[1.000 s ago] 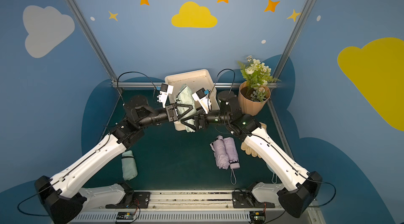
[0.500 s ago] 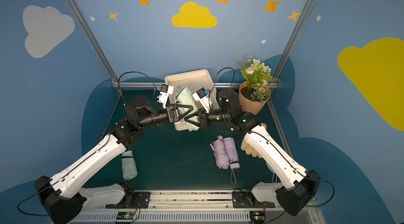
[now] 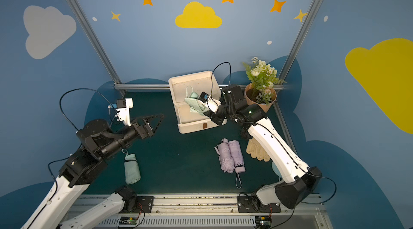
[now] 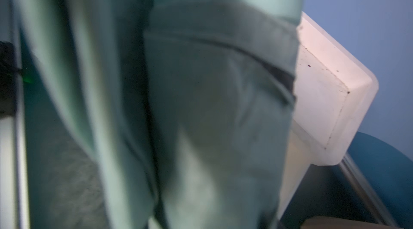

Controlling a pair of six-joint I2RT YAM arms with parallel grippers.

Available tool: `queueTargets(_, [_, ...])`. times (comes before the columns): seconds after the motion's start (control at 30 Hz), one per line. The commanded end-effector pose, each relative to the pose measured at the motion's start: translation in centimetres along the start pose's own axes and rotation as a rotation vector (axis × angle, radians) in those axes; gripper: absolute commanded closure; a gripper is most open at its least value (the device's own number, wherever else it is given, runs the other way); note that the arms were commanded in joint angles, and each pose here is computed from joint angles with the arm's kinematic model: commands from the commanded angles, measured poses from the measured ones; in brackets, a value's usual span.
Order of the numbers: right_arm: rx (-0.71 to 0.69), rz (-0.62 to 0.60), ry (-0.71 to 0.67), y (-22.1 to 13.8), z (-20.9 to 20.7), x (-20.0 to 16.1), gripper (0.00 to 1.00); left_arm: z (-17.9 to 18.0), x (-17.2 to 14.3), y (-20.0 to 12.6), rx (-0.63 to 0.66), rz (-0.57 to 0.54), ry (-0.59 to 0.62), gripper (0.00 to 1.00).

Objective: Place the umbrella in the drawer by color
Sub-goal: Place the umbrella in the drawer.

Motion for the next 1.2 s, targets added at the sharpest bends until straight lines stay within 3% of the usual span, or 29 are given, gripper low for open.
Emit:
queueTargets(0.0, [-0.133,0.173,-0.36,1.2,-1.5,-1.0,0.89,4.6,-2.1,-0.6,0.217,0.04,-0.063,0.0])
queueTargets(0.13, [-0.13,0.201,-0.551,2.8,-1.8,-1.4,0.88,7.0,-3.2,-1.5,0.299,0.043,-0.112,0.0])
queueTargets(0.4, [-0.099,0.237,-0.707,6.0,-2.4,-1.7,0.84,8.5,-3.5,-1.3,0.346,0.052,-0.146,0.0])
queueTargets(0.93, [-0.034,0.249,-0.689,10.3,-3.9,-2.4,0.79,9.3,-3.6,0.0,0.346,0.081,-0.169,0.0])
queueTargets(1.17, [-0.043,0.222,-0.661,10.6,-4.6,-2.2,0.68,9.6,-3.5,0.3,0.355,0.08,-0.173,0.0])
Point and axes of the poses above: each gripper's point midway between its finger pads, its own y axis out along the fingers, its own z axis along the line the jaws close on, x = y × z, the point moved 7 cm from there along -y, back along the fingers, and after that the axes turned 11 degrees about -y, right-handed, at the moved point
